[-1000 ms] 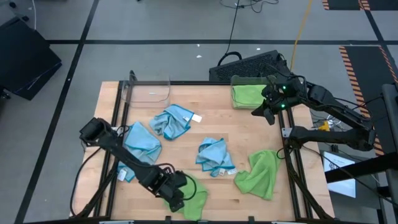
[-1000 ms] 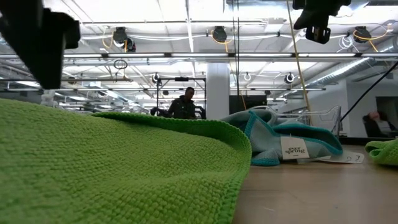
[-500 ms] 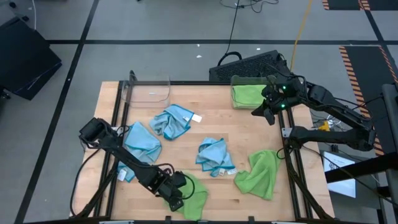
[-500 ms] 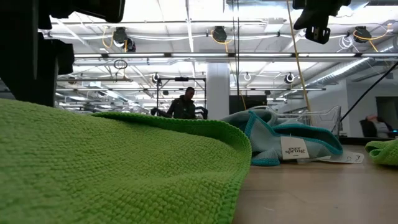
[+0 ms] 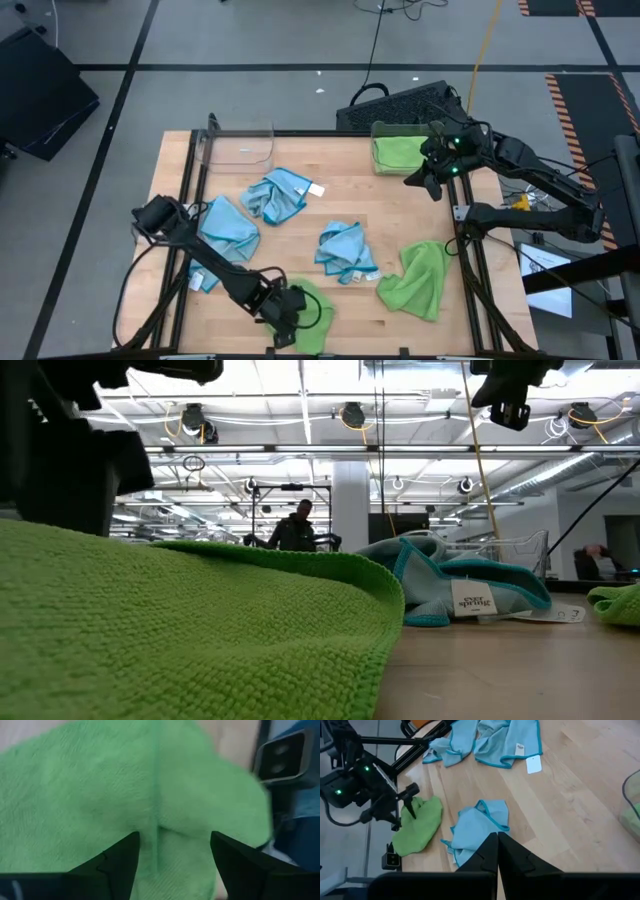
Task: Sort microfiber towel by color & place in baskets
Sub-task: Fold the left green towel
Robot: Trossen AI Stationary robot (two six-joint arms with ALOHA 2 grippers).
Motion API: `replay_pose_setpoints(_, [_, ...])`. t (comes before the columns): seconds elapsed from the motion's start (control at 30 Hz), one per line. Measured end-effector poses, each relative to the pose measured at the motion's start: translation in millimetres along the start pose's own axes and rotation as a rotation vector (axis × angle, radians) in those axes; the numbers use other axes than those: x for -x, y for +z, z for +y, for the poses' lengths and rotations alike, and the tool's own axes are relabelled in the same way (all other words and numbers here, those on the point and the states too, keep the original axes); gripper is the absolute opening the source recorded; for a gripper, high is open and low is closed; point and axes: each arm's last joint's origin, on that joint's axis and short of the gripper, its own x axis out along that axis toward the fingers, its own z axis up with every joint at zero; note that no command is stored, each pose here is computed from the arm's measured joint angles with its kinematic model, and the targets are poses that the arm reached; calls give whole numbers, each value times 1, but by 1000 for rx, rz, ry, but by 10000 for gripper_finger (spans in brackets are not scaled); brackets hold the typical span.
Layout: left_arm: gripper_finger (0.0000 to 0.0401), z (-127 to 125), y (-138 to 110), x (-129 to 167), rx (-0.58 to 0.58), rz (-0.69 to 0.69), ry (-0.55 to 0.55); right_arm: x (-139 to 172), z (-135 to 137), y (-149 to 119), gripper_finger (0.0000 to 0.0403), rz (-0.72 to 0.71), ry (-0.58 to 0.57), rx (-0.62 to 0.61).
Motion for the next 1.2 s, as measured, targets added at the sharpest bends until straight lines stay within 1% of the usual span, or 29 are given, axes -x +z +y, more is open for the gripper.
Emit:
replay_pose_setpoints(0.07, [233, 1, 2, -2, 18, 21, 39, 0, 0, 0, 0, 1, 0, -7])
replay_pose_setpoints(0.17, [206, 5, 6, -1, 52, 17, 85, 0, 0, 0, 0, -1, 0, -9])
replay_pose_setpoints(0.33, [160, 10, 14, -1, 96, -17, 101, 0, 0, 2, 0, -18, 4, 1])
replay_pose_setpoints(0.47, [140, 11, 14, -2, 101, -15, 106, 0, 1, 3, 0, -25, 6, 3])
replay_pose_setpoints(0.57, [137, 14, 10, -5, 113, 20, 135, 0, 1, 3, 0, -24, 7, 1])
replay_pose_setpoints(0.63, [142, 13, 11, -5, 115, 22, 119, 0, 1, 3, 0, -24, 7, -2])
replay_pose_setpoints(0.83, [177, 12, 9, -4, 103, 36, 118, 0, 1, 2, 0, -17, 6, -11])
replay_pose_setpoints(0.93, [193, 15, 7, -4, 102, 53, 151, 0, 1, 2, 0, -17, 6, -11])
replay_pose_setpoints(1.0, [196, 18, 6, -3, 104, 68, 175, 0, 1, 2, 0, -16, 7, -11])
replay_pose_setpoints(1.1, [184, 19, 6, -3, 74, 84, 173, 0, 1, 2, 0, -16, 6, -10])
replay_pose_setpoints(1.2, [151, 19, 6, -3, 58, 89, 169, 0, 1, 2, 0, -16, 6, -9])
